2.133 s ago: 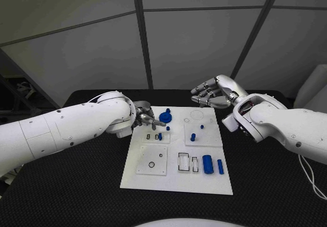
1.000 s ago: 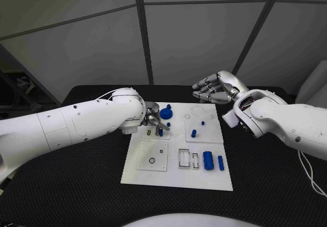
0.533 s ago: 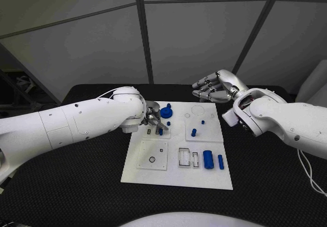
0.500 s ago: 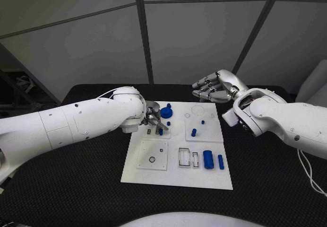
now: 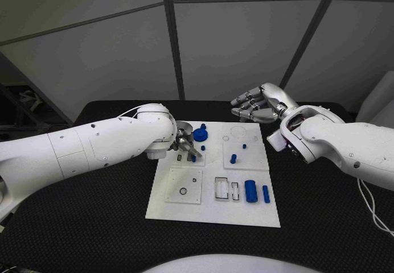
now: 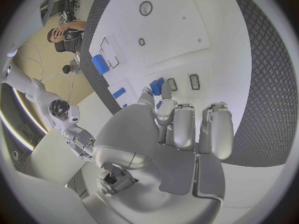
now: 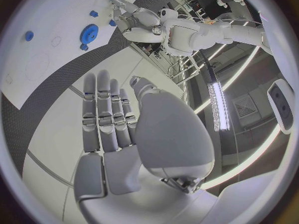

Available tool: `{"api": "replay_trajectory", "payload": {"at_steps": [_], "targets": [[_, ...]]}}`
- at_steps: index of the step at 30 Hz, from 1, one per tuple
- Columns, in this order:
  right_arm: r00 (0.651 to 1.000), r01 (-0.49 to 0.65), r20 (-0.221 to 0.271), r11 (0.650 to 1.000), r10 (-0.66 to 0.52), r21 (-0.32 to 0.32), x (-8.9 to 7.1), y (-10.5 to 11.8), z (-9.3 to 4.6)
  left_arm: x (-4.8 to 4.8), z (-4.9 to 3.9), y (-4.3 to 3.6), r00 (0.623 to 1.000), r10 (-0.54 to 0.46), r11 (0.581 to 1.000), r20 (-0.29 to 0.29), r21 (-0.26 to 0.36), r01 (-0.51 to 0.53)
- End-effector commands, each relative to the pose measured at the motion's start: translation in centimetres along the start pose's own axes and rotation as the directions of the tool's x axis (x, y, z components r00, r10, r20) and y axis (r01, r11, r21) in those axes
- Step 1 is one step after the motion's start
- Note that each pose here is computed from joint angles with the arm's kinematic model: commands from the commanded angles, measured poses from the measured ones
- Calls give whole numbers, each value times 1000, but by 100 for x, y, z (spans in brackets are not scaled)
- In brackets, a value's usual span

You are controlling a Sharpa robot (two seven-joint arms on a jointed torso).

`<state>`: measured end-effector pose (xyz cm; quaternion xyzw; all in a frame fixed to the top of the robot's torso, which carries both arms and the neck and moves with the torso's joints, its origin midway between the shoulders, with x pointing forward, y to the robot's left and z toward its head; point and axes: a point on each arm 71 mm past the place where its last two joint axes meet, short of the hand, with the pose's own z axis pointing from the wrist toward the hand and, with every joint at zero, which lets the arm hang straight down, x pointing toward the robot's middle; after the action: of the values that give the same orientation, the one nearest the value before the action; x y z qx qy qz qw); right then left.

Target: Assemble the parts on the task board

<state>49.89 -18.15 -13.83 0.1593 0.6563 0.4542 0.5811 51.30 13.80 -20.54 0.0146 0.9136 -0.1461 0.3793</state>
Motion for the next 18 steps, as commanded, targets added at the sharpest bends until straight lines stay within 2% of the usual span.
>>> {"api": "replay_trajectory", "payload": {"at_steps": [1, 18], "targets": [[1000, -3, -5, 1000, 3, -5, 1, 15, 8, 9, -2, -5, 1000, 16, 1000, -21, -6, -16], [1000, -2, -6, 1000, 2, -3, 3, 8, 19, 16, -6, 3, 999, -36, 999, -32, 4, 36]]}}
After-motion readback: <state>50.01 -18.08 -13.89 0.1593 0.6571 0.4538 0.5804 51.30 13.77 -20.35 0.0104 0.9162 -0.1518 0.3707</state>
